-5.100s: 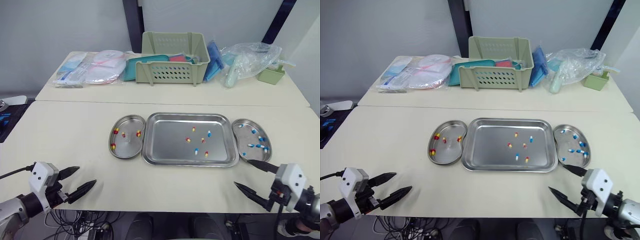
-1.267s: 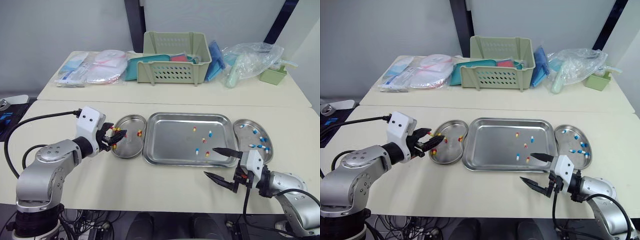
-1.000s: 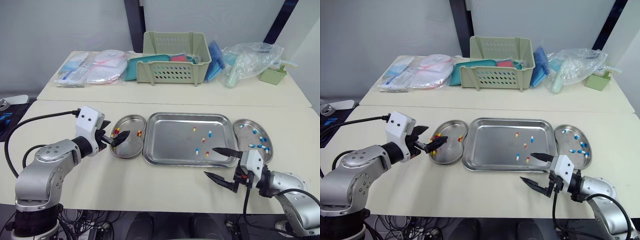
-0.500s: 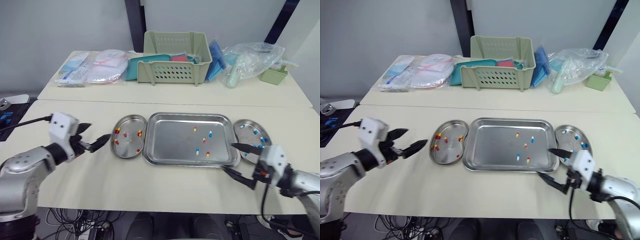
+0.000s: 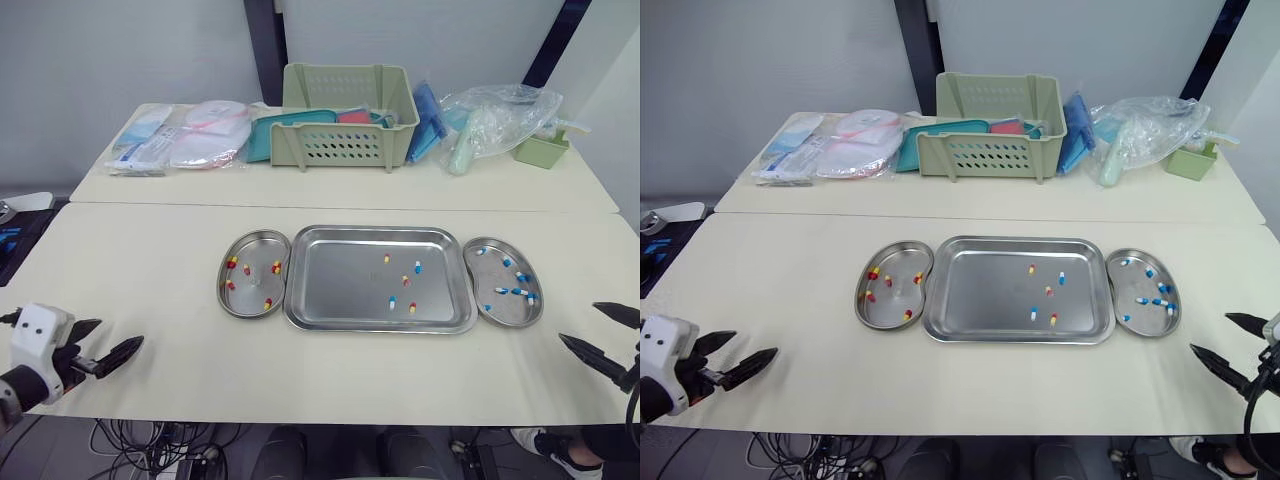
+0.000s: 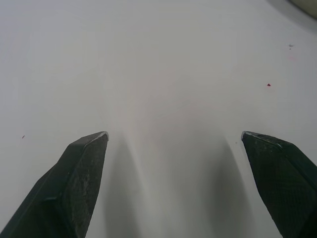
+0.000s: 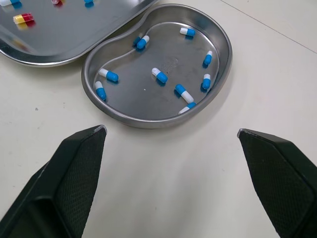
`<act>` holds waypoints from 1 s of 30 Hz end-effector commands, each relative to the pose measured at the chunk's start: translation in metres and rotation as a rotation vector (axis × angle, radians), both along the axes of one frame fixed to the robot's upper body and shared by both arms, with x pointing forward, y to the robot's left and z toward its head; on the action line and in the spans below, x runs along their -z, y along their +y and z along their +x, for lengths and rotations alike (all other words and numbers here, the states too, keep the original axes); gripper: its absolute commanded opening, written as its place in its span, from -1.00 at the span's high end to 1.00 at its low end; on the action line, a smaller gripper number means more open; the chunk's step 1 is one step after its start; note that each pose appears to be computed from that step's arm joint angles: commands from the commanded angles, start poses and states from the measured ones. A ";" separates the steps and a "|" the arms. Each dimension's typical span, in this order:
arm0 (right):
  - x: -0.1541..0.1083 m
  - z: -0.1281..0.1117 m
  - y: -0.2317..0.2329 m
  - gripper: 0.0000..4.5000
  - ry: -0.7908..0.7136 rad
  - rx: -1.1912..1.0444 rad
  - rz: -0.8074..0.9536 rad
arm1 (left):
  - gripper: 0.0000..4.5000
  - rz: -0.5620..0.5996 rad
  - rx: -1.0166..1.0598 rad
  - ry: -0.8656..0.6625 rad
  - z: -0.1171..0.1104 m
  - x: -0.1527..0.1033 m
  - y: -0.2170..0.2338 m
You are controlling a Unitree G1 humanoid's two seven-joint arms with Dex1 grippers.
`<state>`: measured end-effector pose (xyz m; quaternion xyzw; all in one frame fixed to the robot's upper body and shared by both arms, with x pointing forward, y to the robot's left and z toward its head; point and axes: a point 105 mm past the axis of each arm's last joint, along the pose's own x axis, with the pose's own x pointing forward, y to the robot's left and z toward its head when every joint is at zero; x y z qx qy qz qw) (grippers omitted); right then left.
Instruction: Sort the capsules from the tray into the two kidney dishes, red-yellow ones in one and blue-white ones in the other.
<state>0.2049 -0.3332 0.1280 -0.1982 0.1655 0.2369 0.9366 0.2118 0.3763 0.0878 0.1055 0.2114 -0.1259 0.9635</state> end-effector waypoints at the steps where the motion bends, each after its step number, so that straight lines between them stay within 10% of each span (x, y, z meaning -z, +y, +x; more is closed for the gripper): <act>1: -0.008 0.002 -0.009 -1.00 -0.026 0.025 -0.036 | -0.99 0.016 0.007 -0.053 -0.007 -0.013 0.001; 17: 0.003 -0.020 -0.022 -1.00 0.057 0.050 -0.075 | -0.99 -0.249 0.780 -0.132 -0.031 -0.036 -0.184; 30: -0.003 -0.044 0.029 -1.00 0.120 -0.088 -0.030 | -0.99 -0.293 0.915 -0.206 -0.028 -0.026 -0.207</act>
